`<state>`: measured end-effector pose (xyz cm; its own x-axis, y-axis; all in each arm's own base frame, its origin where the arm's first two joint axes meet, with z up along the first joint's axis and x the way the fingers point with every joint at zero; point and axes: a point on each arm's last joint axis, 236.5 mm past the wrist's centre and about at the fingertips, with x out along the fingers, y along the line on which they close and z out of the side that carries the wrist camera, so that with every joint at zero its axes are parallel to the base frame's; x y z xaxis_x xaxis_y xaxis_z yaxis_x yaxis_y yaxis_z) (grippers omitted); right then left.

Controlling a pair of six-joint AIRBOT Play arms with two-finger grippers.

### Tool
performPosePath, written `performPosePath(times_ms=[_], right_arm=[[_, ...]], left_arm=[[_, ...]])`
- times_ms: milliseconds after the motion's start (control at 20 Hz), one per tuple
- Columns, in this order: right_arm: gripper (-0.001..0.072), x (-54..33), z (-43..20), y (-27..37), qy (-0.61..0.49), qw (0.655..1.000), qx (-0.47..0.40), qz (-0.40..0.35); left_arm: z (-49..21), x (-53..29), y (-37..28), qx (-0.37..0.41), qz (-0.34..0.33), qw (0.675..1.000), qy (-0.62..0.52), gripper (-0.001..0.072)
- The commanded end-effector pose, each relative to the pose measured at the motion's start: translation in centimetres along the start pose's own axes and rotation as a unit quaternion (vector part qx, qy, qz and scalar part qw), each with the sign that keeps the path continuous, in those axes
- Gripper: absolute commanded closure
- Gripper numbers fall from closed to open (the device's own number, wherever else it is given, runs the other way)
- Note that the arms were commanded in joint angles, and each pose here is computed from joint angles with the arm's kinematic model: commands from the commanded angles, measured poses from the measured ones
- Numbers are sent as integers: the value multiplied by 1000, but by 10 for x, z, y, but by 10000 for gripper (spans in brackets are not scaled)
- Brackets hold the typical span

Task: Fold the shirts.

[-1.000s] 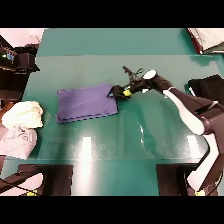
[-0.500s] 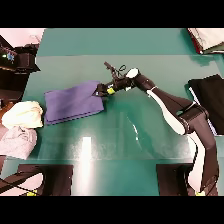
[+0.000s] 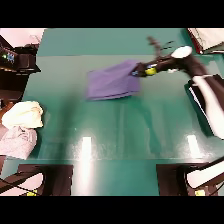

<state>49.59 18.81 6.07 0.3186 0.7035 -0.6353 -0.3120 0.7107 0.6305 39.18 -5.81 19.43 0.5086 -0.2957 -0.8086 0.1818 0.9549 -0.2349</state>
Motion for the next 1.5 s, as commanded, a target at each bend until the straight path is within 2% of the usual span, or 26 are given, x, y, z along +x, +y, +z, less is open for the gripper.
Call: performPosePath(times_ms=[0, 250, 450, 750, 950, 1250, 1450], right_arm=[[696, -116, 4, -96, -73, 989, 57, -117], [696, -257, -4, -193, -192, 947, 150, -207], [696, -319, -10, -221, -253, 919, 177, -246], [696, -366, 32, -173, -283, 918, 103, -257], [696, -393, 36, -144, -284, 919, 91, -260], [695, -418, 6, -138, -260, 920, 133, -260], [694, -446, -29, -152, -240, 894, 175, -336]], left_arm=[[8, -1, -19, -7, -39, 999, -16, 674], [12, -3, -33, -15, -69, 997, -24, 674], [12, -3, -34, -16, -73, 997, -25, 675], [15, -3, -34, -16, -73, 997, -31, 675], [14, -3, -34, -16, -73, 997, -28, 674], [13, -3, -34, -11, -72, 997, -27, 674], [12, -3, -34, -1, -73, 997, -25, 675]])
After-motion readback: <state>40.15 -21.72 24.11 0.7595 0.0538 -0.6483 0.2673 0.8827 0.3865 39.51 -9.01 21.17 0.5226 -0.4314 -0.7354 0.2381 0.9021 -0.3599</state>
